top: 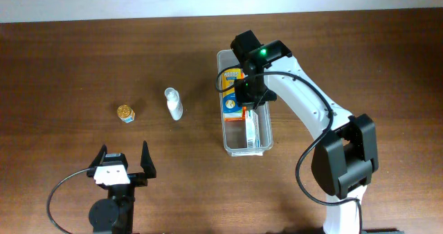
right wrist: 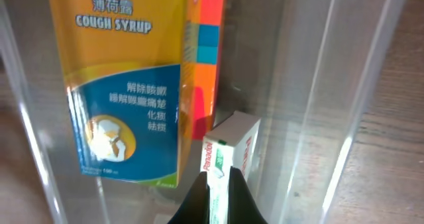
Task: Pack container
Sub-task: 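Lower the Panadol box into the container's near end and release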
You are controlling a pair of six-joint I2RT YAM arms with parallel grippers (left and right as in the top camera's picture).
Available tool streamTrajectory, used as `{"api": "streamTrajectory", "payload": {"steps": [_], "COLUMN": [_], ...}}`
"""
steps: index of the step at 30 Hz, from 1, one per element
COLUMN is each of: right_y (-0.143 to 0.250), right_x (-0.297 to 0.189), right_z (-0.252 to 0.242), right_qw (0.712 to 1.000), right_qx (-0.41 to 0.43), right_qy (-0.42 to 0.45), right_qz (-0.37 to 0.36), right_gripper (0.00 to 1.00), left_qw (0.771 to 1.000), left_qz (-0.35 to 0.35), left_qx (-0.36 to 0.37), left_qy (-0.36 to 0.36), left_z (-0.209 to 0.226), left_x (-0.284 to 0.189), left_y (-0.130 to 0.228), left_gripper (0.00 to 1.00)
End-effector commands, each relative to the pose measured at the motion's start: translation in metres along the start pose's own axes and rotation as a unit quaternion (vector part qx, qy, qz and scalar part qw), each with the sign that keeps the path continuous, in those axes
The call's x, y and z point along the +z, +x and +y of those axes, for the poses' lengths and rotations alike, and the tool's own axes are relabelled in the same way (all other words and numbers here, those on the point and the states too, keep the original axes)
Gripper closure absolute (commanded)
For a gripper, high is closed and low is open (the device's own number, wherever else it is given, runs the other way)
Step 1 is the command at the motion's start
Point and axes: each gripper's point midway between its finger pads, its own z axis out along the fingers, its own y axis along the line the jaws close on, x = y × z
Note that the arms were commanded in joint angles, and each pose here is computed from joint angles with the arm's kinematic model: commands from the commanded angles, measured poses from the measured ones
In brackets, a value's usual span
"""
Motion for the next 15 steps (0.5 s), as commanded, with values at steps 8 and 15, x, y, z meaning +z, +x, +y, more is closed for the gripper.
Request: {"api": "streamTrajectory", "payload": {"steps": [8,15], "right_y": [0.026,0.033], "right_x": [0.014,0.019], "right_z": [0.002,0.0], "right_qw": [0.999,0.998], "right_qx": [0.0,0.001], "right_qy": [-0.008,-0.005], "right_qz": [0.053,0.064], "right_gripper": [0.96,0.96], "left_qw": [1.0,1.0], "left_qz": [-0.001,-0.001], "left_qx": [0.008,0.007], "left_qy": [0.002,0.002], "left_z": [0.0,0.0], "left_x": [0.0,0.0], "left_y": [0.001,0.001], "left_gripper": [0.01,0.01]}}
